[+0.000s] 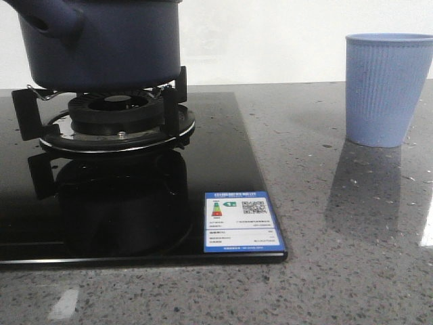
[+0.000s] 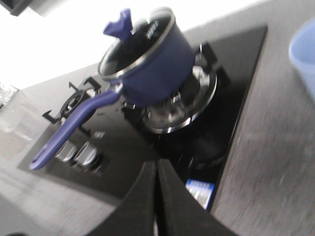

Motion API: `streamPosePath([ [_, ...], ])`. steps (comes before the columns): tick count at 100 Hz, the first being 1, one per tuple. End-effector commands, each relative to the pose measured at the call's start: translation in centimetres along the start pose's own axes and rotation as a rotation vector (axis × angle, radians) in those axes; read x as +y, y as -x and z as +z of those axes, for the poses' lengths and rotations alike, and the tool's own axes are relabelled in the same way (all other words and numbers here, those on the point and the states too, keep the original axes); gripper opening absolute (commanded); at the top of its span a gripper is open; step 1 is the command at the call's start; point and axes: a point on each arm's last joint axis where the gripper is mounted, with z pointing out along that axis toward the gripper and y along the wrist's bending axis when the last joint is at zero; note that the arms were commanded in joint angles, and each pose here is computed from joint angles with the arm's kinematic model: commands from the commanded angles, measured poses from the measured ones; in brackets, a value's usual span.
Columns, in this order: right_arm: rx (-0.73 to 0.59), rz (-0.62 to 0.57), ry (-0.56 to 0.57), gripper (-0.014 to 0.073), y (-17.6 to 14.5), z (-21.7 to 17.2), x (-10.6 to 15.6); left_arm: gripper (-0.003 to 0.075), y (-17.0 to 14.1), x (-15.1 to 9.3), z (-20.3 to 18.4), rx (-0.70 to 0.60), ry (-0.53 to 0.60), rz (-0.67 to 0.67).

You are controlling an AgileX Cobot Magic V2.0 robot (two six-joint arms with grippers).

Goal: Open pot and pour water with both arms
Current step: 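Grasp the blue lid knob with the left gripper and lift the lid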

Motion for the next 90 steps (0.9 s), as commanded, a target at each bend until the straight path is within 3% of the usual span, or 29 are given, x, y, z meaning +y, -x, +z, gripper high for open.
streamPosePath([
  [1, -0.143, -0.112, 0.014, -0.0075, 1.9, -0.3, 0.6, -0.0019, 1.5, 0.4, 0.4, -0.070, -0.006, 0.047],
  [14, -0.180, -0.317, -0.011, -0.0054, 2.3, -0.3, 0.6, 0.0004, 1.1, 2.3, 0.8, -0.028, 0.088, 0.265],
  [21, -0.195, -0.351, -0.022, 0.0017, 2.4, -0.3, 0.6, 0.0086, 0.8, 3.2, 0.9, 0.014, 0.148, 0.378],
  [30, -0.226, -0.375, -0.047, 0.0193, 2.7, -0.4, 0.4, 0.0268, 0.8, 4.8, 0.8, 0.048, 0.279, 0.419],
  [36, -0.258, -0.392, -0.066, 0.0370, 3.0, -0.5, 0.3, 0.0419, 0.9, 5.9, 0.6, 0.054, 0.379, 0.433],
  [43, -0.289, -0.397, -0.078, 0.0510, 3.3, -0.6, 0.3, 0.0504, 1.1, 7.0, 0.5, 0.039, 0.469, 0.429],
  [52, -0.318, -0.398, -0.086, 0.0630, 3.6, -0.7, 0.3, 0.0513, 1.4, 8.5, 0.1, 0.019, 0.601, 0.422],
  [66, -0.345, -0.399, -0.093, 0.0645, 3.8, -0.7, 0.2, 0.0512, 1.2, 11.2, 0.0, 0.018, 0.732, 0.406],
  [90, -0.345, -0.408, -0.099, 0.0645, 3.8, -0.7, 0.2, 0.0512, 1.2, 16.2, 0.0, -0.009, 0.599, 0.266],
])
